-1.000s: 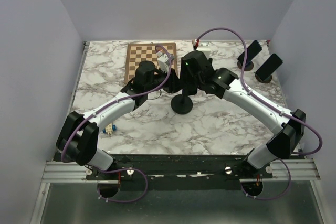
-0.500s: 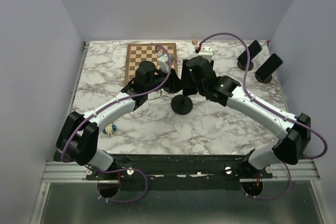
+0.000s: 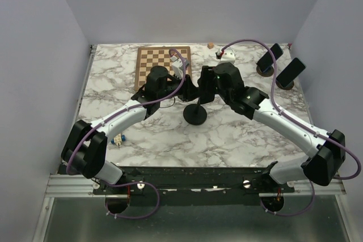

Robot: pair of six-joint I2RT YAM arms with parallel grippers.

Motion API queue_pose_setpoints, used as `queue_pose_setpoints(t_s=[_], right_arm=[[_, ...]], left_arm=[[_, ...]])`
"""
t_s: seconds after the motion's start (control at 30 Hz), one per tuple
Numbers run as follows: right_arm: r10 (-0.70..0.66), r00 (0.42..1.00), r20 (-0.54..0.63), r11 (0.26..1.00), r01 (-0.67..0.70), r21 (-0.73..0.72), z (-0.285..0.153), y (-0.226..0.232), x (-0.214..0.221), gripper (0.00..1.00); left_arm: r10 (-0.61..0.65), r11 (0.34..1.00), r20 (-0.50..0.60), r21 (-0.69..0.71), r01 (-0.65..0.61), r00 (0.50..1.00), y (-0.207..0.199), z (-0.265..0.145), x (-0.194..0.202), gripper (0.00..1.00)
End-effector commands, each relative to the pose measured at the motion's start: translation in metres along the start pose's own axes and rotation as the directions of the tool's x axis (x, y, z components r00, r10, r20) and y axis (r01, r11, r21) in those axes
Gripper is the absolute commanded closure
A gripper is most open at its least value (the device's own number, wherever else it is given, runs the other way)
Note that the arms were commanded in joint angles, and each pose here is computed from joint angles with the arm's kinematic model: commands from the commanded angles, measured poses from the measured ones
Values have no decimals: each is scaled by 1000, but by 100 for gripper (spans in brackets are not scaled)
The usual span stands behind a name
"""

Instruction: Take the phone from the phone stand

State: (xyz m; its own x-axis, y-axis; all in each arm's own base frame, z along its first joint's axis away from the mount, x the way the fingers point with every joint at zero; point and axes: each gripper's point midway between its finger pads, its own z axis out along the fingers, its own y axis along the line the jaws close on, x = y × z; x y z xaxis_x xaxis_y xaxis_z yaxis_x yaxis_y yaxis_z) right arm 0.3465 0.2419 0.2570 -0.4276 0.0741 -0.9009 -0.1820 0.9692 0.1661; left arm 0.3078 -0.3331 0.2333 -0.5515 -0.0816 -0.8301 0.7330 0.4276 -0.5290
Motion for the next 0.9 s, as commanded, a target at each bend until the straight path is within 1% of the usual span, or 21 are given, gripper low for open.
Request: queue_pose_setpoints(t_s=[0.0, 0.17, 0.43, 0.67, 0.87], right_arm=[[-72, 997, 15, 986, 69, 152, 6, -51, -3, 99], [-99, 995, 18, 971, 93, 219, 8, -66, -2, 99], [-113, 993, 43, 960, 98, 261, 11, -79, -2, 99], [-112, 987, 112, 981, 92, 169, 9, -74, -7, 99], [-186, 974, 130, 979, 172, 108, 11, -66, -7, 99]], left_arm=[[29, 996, 28, 87, -32, 999, -21, -5, -17, 100], [26, 995, 28, 91, -28, 999, -22, -6, -16, 100], [24, 995, 36, 97, -28, 999, -25, -9, -17, 100], [19, 992, 26, 121, -22, 999, -27, -8, -14, 100], [22, 991, -2, 132, -21, 1000, -27, -6, -11, 100]])
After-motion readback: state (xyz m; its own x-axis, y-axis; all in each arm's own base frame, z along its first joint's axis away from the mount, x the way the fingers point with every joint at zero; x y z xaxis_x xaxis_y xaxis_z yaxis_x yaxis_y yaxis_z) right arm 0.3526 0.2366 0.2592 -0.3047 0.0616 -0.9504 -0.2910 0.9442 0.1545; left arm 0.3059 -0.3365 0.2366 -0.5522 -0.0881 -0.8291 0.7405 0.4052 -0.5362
